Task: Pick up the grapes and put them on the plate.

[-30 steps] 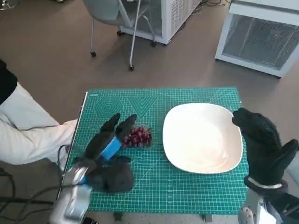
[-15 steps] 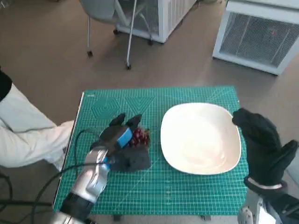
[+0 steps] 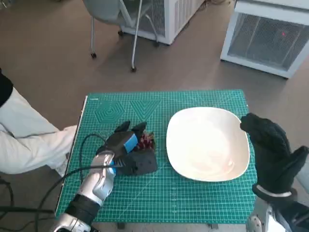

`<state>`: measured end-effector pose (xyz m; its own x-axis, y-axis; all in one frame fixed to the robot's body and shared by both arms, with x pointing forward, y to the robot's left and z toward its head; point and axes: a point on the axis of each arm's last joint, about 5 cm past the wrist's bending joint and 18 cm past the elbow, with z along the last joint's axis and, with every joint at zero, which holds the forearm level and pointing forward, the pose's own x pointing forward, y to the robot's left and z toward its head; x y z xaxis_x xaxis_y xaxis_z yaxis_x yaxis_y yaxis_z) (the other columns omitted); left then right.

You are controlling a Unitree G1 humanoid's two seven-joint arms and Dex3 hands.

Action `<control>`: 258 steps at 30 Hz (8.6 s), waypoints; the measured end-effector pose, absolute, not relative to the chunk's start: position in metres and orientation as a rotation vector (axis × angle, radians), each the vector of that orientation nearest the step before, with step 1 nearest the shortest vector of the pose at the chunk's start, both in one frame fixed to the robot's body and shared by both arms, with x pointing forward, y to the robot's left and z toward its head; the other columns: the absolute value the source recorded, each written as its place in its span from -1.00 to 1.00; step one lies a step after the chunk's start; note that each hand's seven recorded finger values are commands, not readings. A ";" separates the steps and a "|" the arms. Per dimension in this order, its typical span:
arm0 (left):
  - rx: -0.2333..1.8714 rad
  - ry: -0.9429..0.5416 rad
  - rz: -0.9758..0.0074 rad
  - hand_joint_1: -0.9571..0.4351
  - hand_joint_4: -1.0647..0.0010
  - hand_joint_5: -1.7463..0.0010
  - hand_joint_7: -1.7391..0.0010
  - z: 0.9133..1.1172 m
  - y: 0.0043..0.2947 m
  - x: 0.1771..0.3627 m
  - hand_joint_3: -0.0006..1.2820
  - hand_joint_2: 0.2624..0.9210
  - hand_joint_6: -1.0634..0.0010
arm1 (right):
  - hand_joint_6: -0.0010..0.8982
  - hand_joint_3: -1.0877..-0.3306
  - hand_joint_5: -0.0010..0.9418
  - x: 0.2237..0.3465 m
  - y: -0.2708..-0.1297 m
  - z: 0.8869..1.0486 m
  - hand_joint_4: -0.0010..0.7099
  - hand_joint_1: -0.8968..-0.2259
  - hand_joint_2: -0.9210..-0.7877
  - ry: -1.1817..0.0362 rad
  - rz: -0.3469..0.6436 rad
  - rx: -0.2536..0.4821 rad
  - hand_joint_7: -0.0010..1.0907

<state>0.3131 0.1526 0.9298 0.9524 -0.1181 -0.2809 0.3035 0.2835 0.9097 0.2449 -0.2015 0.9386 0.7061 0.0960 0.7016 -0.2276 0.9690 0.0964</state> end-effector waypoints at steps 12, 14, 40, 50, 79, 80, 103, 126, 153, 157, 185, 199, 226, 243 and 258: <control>1.259 0.210 -0.273 -0.09 1.00 1.00 1.00 0.931 0.152 0.320 -0.99 0.51 0.67 | -0.48 0.32 -0.03 0.245 -0.201 0.939 0.27 0.44 -1.00 -0.767 0.181 0.182 0.60; 1.260 0.214 -0.271 -0.10 1.00 1.00 1.00 0.932 0.151 0.321 -0.99 0.52 0.68 | -0.48 0.32 -0.03 0.245 -0.201 0.939 0.26 0.44 -1.00 -0.767 0.181 0.182 0.61; 1.265 0.058 -0.153 0.41 0.30 -0.72 -0.43 0.919 0.149 0.325 -0.52 0.98 0.16 | -0.48 0.33 -0.02 0.245 -0.202 0.937 0.26 0.41 -1.00 -0.760 0.180 0.183 0.60; 1.267 0.046 -0.164 0.38 0.08 -0.76 -0.15 0.918 0.148 0.325 -0.72 1.00 -0.17 | -0.48 0.33 -0.02 0.246 -0.202 0.938 0.26 0.41 -1.00 -0.760 0.180 0.190 0.60; 1.254 0.052 -0.157 0.38 0.03 -0.74 -0.08 0.918 0.149 0.325 -0.78 1.00 -0.27 | -0.47 0.33 -0.01 0.246 -0.202 0.939 0.25 0.42 -1.00 -0.761 0.186 0.193 0.59; 1.253 0.053 -0.157 0.38 0.04 -0.75 -0.07 0.918 0.149 0.325 -0.77 1.00 -0.28 | -0.47 0.33 -0.01 0.246 -0.202 0.939 0.25 0.42 -1.00 -0.761 0.186 0.193 0.59; 1.226 -0.055 -0.099 0.39 0.04 -0.75 -0.05 0.960 0.157 0.318 -0.77 1.00 -0.30 | -0.46 0.34 -0.02 0.248 -0.202 0.940 0.26 0.42 -1.00 -0.767 0.188 0.191 0.58; 1.160 -0.298 -0.020 0.38 -0.07 -0.46 -0.43 1.001 0.155 0.285 -0.78 0.99 -0.09 | -0.45 0.34 -0.03 0.248 -0.202 0.941 0.27 0.43 -1.00 -0.767 0.190 0.192 0.56; 1.134 -0.318 -0.064 0.38 -0.40 -0.29 -0.32 1.003 0.137 0.284 -0.92 1.00 -0.16 | -0.45 0.33 -0.03 0.247 -0.201 0.941 0.27 0.44 -1.00 -0.772 0.187 0.193 0.57; 1.132 -0.347 -0.101 0.38 -0.40 -0.35 -0.24 1.009 0.122 0.285 -0.92 0.99 -0.20 | -0.45 0.33 -0.03 0.247 -0.201 0.940 0.27 0.44 -1.00 -0.771 0.186 0.194 0.57; 1.121 -0.669 -0.323 0.38 0.09 -0.72 -0.67 1.051 0.040 0.288 0.14 0.14 0.08 | -0.45 0.33 -0.03 0.237 -0.204 0.938 0.27 0.44 -1.00 -0.769 0.164 0.189 0.57; 1.108 -0.639 -0.350 0.38 0.22 -0.82 -0.79 1.046 0.034 0.291 0.28 0.10 0.21 | -0.45 0.33 -0.03 0.234 -0.205 0.936 0.27 0.44 -1.00 -0.763 0.153 0.193 0.57; 1.182 -0.539 -0.495 -0.18 0.67 0.99 0.98 1.033 0.032 0.301 -0.96 0.81 0.34 | -0.45 0.34 -0.03 0.235 -0.202 0.935 0.27 0.44 -1.00 -0.758 0.140 0.202 0.56; 1.186 -0.555 -0.490 -0.23 0.70 1.00 0.99 1.027 0.033 0.306 -0.99 0.92 0.33 | -0.46 0.33 -0.02 0.235 -0.202 0.934 0.27 0.45 -1.00 -0.747 0.136 0.192 0.57; 1.037 -0.612 -0.439 -0.18 0.82 1.00 1.00 1.033 0.065 0.311 -0.98 0.99 0.40 | -0.46 0.33 -0.02 0.236 -0.201 0.935 0.27 0.45 -1.00 -0.750 0.137 0.194 0.57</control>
<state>0.3113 0.0647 1.0327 0.7532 -0.6046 0.2592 0.0526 0.4481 0.8924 0.2364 -0.2014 0.9346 0.7240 0.0536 0.6877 -0.1921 0.9732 0.1263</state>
